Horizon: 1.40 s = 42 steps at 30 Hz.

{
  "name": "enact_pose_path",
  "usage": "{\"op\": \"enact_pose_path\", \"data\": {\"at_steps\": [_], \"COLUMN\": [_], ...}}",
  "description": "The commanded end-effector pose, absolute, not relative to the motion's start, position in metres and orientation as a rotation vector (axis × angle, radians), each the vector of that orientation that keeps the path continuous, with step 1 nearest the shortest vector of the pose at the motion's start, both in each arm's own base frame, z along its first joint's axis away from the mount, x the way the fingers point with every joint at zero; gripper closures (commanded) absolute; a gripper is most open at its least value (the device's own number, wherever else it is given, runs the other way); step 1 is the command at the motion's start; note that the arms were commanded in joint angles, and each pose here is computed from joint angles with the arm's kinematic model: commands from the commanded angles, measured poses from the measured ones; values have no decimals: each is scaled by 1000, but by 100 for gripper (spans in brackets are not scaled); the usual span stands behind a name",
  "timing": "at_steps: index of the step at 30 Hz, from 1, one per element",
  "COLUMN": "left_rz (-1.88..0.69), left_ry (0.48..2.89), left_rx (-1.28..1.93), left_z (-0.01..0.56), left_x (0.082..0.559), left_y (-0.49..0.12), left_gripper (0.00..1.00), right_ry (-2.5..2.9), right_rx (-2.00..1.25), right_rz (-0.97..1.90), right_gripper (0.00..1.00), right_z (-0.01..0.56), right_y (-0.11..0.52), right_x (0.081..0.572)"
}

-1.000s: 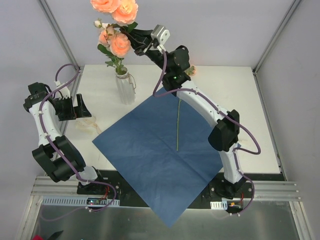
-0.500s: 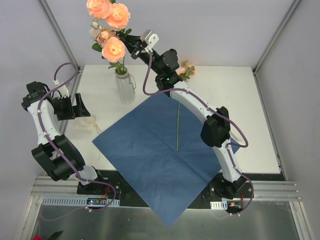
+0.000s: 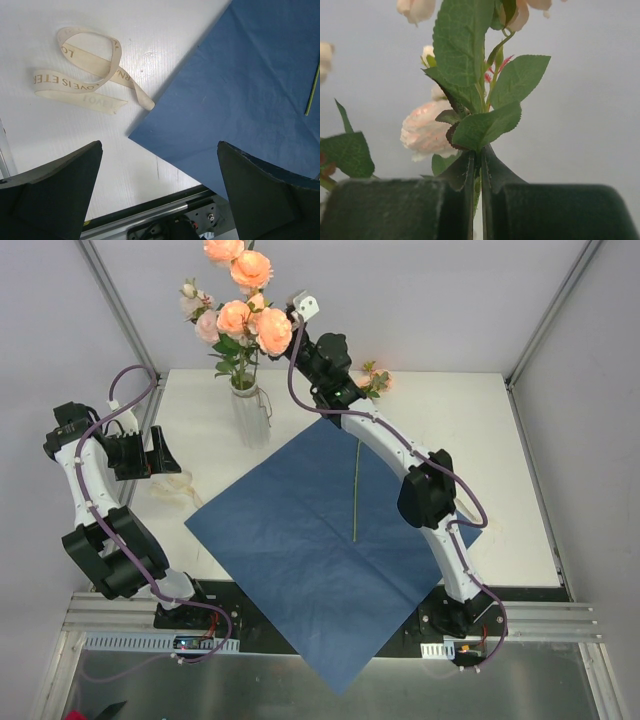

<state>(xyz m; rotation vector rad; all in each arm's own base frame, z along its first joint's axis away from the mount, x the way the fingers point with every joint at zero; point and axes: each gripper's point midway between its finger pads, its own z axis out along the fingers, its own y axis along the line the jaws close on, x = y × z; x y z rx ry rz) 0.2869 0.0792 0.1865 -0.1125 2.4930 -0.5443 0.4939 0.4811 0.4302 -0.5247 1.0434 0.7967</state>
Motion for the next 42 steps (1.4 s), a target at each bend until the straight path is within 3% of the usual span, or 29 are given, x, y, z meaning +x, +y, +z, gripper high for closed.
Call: {"op": "enact_pose_path", "data": {"at_steps": [1, 6, 12, 16, 21, 22, 28, 33, 42], "left_rz": [-582, -598, -588, -596, -612, -615, -594, -584, -559], "left_ry": [2456, 2455, 2451, 2453, 2447, 2446, 2443, 2440, 2438], "left_rx": [-108, -111, -107, -113, -120, -123, -117, -106, -75], "left_z": [198, 197, 199, 198, 199, 199, 202, 203, 204], "left_x": [290, 290, 288, 289, 290, 290, 289, 289, 286], "left_y": [77, 75, 75, 74, 73, 72, 74, 75, 75], "left_gripper": [1, 1, 1, 1, 1, 1, 1, 1, 1], "right_ry": [1131, 1233, 1406, 1541, 1608, 1629, 1771, 2003, 2354], "right_rx": [-526, -562, -577, -623, -663, -674, -653, -603, -243], "right_rz": [838, 895, 945, 939, 957, 954, 895, 653, 693], "right_gripper": [100, 98, 83, 58, 39, 30, 16, 0, 3], "right_z": [432, 412, 376, 346, 333, 329, 312, 266, 199], "right_y": [482, 490, 491, 488, 488, 486, 443, 369, 273], "right_x": [484, 482, 483, 477, 468, 466, 458, 448, 417]}}
